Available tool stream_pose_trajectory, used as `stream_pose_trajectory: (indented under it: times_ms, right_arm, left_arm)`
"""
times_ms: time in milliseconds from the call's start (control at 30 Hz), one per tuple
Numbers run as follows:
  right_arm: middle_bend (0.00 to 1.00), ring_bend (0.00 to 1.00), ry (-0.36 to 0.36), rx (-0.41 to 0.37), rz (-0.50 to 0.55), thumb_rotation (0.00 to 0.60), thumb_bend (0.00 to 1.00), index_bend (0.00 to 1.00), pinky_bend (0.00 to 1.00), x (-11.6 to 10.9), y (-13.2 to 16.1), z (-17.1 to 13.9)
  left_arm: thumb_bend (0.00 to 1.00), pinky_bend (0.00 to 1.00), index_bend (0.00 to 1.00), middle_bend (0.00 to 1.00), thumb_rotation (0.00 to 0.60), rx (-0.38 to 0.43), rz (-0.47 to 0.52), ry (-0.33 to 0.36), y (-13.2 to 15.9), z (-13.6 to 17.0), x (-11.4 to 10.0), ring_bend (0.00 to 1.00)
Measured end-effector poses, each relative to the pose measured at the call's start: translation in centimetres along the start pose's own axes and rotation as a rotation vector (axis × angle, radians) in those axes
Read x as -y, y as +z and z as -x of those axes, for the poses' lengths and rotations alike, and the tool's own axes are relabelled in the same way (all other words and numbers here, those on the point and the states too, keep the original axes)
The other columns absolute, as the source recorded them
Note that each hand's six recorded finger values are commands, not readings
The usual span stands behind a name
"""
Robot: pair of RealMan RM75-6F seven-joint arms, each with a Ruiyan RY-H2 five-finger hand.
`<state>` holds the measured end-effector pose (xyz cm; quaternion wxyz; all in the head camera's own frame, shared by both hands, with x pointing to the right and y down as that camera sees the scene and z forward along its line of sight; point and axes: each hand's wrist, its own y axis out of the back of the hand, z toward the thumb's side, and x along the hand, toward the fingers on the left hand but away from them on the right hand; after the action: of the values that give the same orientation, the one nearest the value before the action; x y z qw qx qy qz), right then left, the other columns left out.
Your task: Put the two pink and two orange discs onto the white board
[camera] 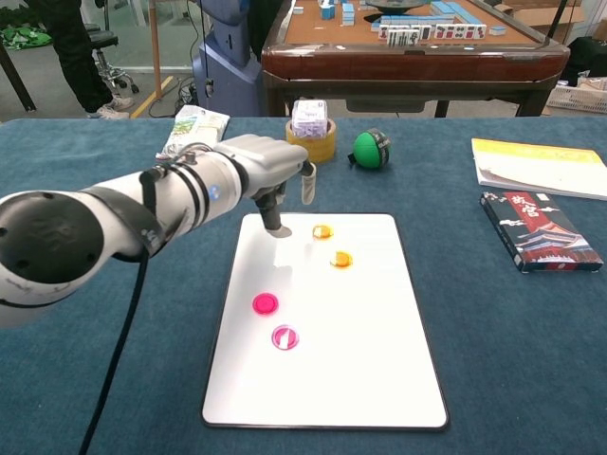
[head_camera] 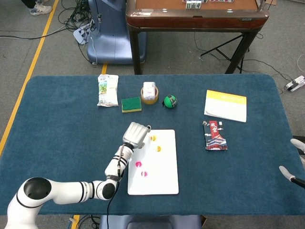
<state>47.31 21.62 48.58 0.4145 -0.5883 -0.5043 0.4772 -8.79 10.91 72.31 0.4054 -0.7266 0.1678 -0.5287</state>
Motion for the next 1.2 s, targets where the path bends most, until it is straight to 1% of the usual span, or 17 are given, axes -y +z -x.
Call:
stream_pose_trajectory:
  times_ms: [167, 333, 433, 533, 600, 667, 700, 733, 767, 800, 867, 967, 1033, 1100, 1200]
  right_arm:
    - [0.29, 0.25, 0.016, -0.003, -0.011, 0.6, 0.02, 0.24, 0.32, 0.5, 0.2, 0.2]
    - [0.29, 0.25, 0.037, -0.004, -0.025, 0.6, 0.02, 0.24, 0.32, 1.1, 0.5, 0.5]
    - [0.29, 0.25, 0.053, -0.007, -0.036, 0.6, 0.02, 0.24, 0.32, 1.6, 0.7, 0.7]
    - [0.29, 0.25, 0.073, -0.008, -0.046, 0.6, 0.02, 0.24, 0.32, 2.2, 0.9, 0.9]
    - [0.29, 0.25, 0.086, -0.007, -0.054, 0.6, 0.02, 0.24, 0.32, 2.6, 1.0, 1.1]
    - [0.29, 0.25, 0.099, -0.007, -0.063, 0.6, 0.02, 0.24, 0.32, 3.0, 1.1, 1.3]
    - [0.29, 0.25, 0.104, -0.007, -0.066, 0.6, 0.02, 0.24, 0.32, 3.1, 1.2, 1.4]
    - [0.29, 0.25, 0.11, -0.007, -0.069, 0.6, 0.02, 0.24, 0.32, 3.3, 1.2, 1.4]
    - [0.29, 0.25, 0.115, -0.006, -0.072, 0.6, 0.02, 0.24, 0.32, 3.4, 1.3, 1.5]
    - [0.29, 0.25, 0.123, -0.007, -0.077, 0.6, 0.02, 0.24, 0.32, 3.7, 1.3, 1.6]
    - [0.29, 0.25, 0.138, -0.007, -0.085, 0.6, 0.02, 0.24, 0.32, 4.1, 1.4, 1.8]
    - [0.29, 0.25, 0.155, -0.006, -0.092, 0.6, 0.02, 0.24, 0.32, 4.6, 1.5, 2.1]
    - [0.29, 0.25, 0.16, -0.002, -0.095, 0.6, 0.02, 0.24, 0.32, 4.7, 1.5, 2.2]
    - [0.29, 0.25, 0.165, 0.003, -0.099, 0.6, 0.02, 0.24, 0.32, 4.9, 1.4, 2.3]
    - [0.29, 0.25, 0.175, 0.007, -0.103, 0.6, 0.02, 0.24, 0.32, 5.2, 1.4, 2.5]
  left_arm:
    - [0.26, 1.0, 0.43, 1.0, 0.6, -0.034, -0.005, 0.004, -2.1, 1.6, 0.2, 1.0]
    - [0.26, 1.0, 0.42, 1.0, 0.6, -0.079, -0.006, 0.018, -5.3, 3.7, 0.1, 0.99]
    - [0.26, 1.0, 0.41, 1.0, 0.6, -0.102, -0.004, 0.031, -7.1, 5.3, -0.1, 0.96]
    - [0.26, 1.0, 0.39, 0.97, 0.6, -0.123, 0.001, 0.043, -8.9, 6.9, -0.4, 0.88]
    - [0.26, 1.0, 0.38, 0.9, 0.6, -0.14, 0.003, 0.05, -10.0, 8.2, -0.7, 0.81]
    - [0.26, 0.96, 0.37, 0.74, 0.6, -0.156, 0.003, 0.061, -11.0, 9.4, -0.9, 0.7]
    - [0.26, 0.93, 0.37, 0.66, 0.6, -0.167, -0.001, 0.073, -11.7, 10.1, -1.1, 0.65]
    - [0.26, 0.91, 0.37, 0.63, 0.6, -0.174, -0.004, 0.084, -12.0, 10.6, -1.2, 0.62]
    - [0.26, 0.87, 0.37, 0.56, 0.6, -0.18, -0.007, 0.095, -12.4, 11.1, -1.2, 0.57]
    - [0.26, 0.84, 0.37, 0.53, 0.6, -0.189, -0.013, 0.112, -12.9, 11.8, -1.3, 0.53]
    - [0.26, 0.75, 0.37, 0.44, 0.6, -0.203, -0.023, 0.14, -13.6, 12.9, -1.3, 0.45]
    - [0.26, 0.67, 0.37, 0.4, 0.6, -0.231, -0.039, 0.193, -15.3, 15.1, -1.2, 0.4]
    - [0.26, 0.64, 0.38, 0.39, 0.6, -0.247, -0.053, 0.225, -16.2, 16.4, -1.2, 0.39]
    - [0.26, 0.63, 0.39, 0.39, 0.6, -0.271, -0.067, 0.261, -17.5, 18.1, -1.1, 0.38]
    - [0.26, 0.63, 0.4, 0.39, 0.6, -0.304, -0.083, 0.292, -19.4, 20.6, -0.8, 0.38]
